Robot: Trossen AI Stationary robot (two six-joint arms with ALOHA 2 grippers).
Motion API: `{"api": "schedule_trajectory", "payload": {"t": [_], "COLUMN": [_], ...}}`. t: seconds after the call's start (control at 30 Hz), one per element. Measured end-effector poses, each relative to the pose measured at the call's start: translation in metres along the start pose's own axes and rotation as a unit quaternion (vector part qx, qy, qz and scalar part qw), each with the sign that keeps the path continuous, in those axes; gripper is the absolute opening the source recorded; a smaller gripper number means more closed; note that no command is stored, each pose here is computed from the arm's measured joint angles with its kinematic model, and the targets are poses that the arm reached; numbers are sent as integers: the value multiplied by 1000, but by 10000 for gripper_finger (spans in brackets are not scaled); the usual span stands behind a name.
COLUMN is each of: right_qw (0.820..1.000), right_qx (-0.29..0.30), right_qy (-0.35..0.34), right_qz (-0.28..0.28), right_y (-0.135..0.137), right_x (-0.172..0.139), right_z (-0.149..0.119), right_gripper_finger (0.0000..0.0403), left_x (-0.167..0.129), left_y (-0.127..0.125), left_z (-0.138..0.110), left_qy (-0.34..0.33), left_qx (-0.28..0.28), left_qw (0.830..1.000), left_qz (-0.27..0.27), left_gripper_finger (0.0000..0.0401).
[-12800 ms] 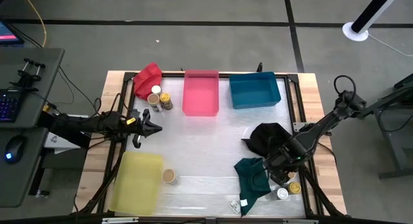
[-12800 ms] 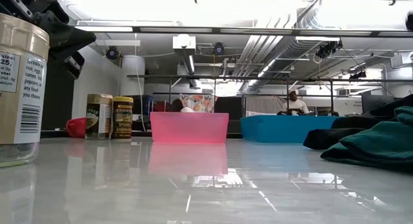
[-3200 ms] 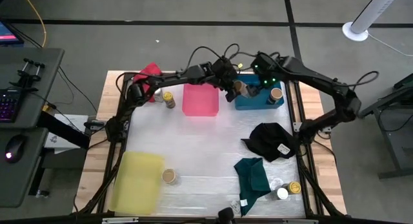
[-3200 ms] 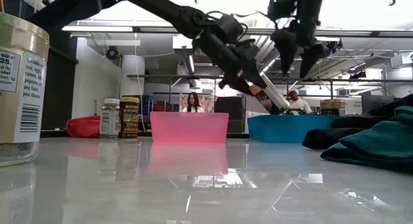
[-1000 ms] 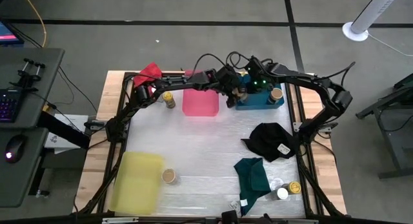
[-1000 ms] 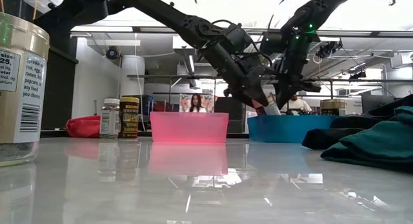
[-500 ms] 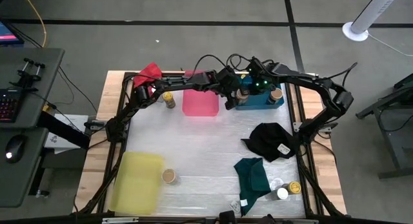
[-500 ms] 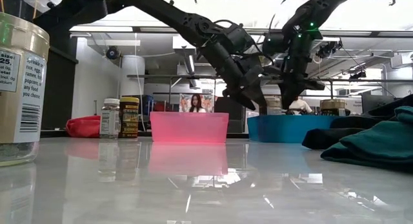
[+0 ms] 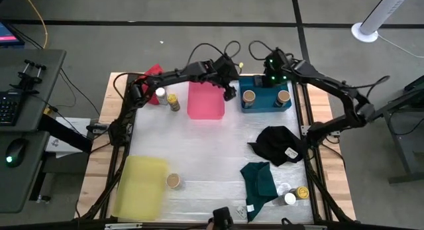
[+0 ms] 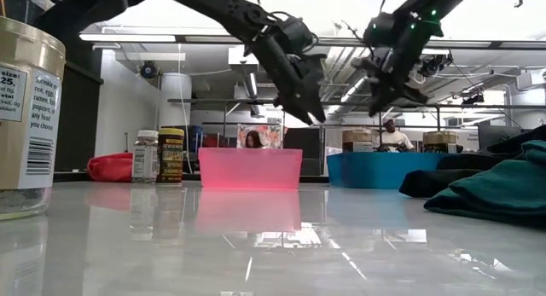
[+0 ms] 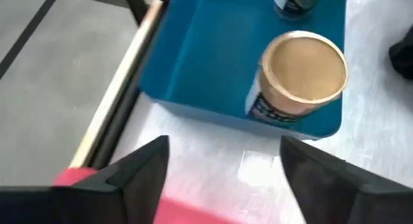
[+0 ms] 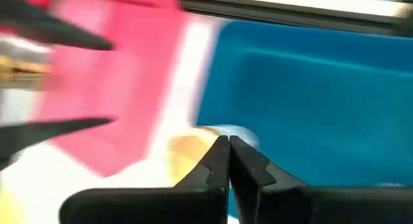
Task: Sort spices by type
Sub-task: Put the top gold seasoning bottle into the blue bin
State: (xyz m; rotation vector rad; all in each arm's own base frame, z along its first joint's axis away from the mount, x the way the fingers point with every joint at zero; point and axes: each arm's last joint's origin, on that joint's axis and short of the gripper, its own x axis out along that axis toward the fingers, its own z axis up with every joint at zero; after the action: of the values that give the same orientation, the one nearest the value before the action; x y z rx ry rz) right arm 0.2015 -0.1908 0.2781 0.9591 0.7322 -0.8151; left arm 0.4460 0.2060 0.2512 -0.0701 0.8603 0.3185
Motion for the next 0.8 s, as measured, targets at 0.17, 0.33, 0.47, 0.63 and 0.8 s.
{"api": "schedule_trajectory", "payload": {"t": [0.17, 0.33, 0.47, 0.63, 0.8], "right_qw": [997, 994, 993, 991, 983], "right_qx": [-36, -71, -87, -119, -170], "right_qy": [-5, 0, 11, 7, 4], "right_qz": [69, 85, 73, 68, 72], "right_y": [26, 44, 47, 53, 63], "right_x": [3, 8, 17, 31, 41], "right_z": [-7, -18, -21, -22, -15], "right_gripper_finger": [0, 0, 0, 0, 0], "left_x": [-26, -77, -130, -189, -230], "left_y": [6, 15, 17, 11, -7], "left_z": [7, 18, 19, -13, -72], "left_qy": [-13, -54, -123, -243, -328], "left_qx": [-4, -13, -7, -38, -100], "left_qw": [1000, 998, 992, 969, 939], "left_qz": [-10, -8, 10, 23, -4], "left_gripper_finger": [89, 14, 3, 1, 0]}}
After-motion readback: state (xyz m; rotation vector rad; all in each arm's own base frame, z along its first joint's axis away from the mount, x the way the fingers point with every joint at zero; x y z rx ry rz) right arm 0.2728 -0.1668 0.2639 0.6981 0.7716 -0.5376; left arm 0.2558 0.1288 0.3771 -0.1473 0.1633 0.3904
